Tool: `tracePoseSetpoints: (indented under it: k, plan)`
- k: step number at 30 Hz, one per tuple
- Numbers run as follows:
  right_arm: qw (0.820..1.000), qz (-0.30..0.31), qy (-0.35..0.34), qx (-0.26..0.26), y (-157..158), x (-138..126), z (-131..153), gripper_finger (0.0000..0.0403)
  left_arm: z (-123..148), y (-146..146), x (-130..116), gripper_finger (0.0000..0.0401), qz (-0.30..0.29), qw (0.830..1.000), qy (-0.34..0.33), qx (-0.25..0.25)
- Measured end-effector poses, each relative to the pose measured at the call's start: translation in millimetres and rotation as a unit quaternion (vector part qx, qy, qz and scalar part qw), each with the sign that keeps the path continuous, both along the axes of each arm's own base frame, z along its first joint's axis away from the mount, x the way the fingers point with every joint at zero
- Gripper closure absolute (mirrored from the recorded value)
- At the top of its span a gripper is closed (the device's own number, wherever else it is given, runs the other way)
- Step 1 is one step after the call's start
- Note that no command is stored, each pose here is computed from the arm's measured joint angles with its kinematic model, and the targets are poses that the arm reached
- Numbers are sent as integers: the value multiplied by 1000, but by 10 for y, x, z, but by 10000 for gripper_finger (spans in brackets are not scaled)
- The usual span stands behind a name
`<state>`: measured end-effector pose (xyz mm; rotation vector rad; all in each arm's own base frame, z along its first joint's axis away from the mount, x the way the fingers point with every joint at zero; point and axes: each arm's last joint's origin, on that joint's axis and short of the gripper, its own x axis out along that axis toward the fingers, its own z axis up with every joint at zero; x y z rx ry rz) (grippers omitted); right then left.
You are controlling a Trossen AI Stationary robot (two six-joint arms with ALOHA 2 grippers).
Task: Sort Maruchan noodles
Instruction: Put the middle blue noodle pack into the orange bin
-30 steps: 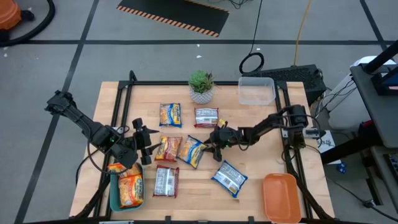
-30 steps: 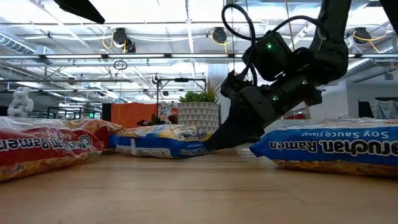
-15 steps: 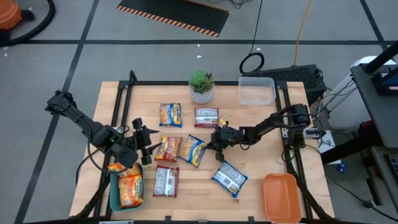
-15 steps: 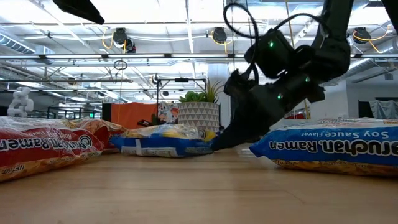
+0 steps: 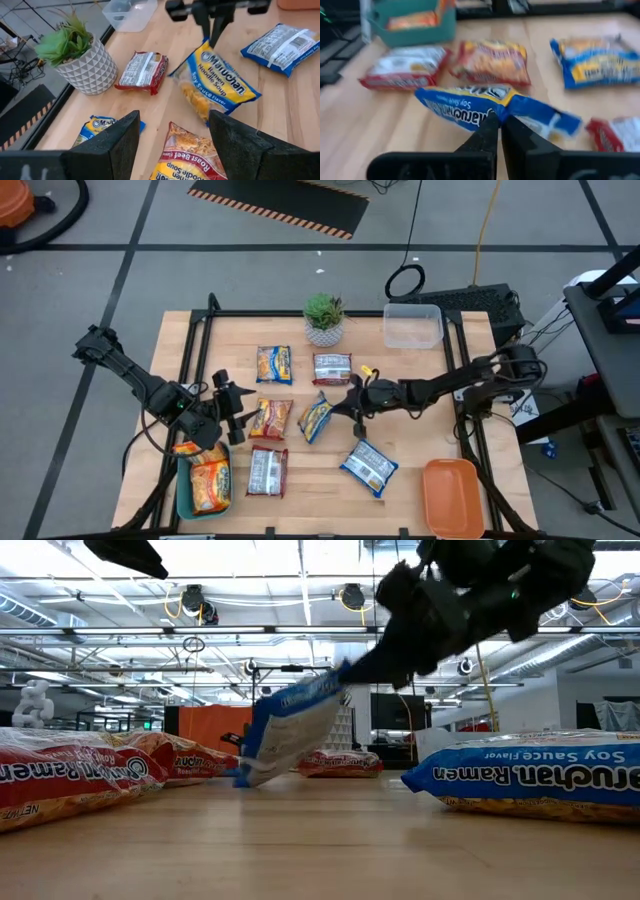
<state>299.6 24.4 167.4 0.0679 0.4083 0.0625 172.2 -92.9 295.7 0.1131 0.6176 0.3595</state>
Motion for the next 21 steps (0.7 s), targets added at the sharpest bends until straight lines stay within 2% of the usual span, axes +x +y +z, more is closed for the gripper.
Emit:
tracePoseSetpoints:
  k: [7, 16, 21]
  plan:
    - [998, 26, -59, -18, 100, -100, 318, 402, 40, 42, 16, 160, 54, 996, -45, 47]
    - [994, 33, -94, -35, 244, -218, 530, 403, 63, 93, 67, 160, 79, 994, -65, 33]
    - [995, 31, -81, -42, 272, -259, 539, 403, 61, 89, 68, 160, 74, 995, -62, 28]
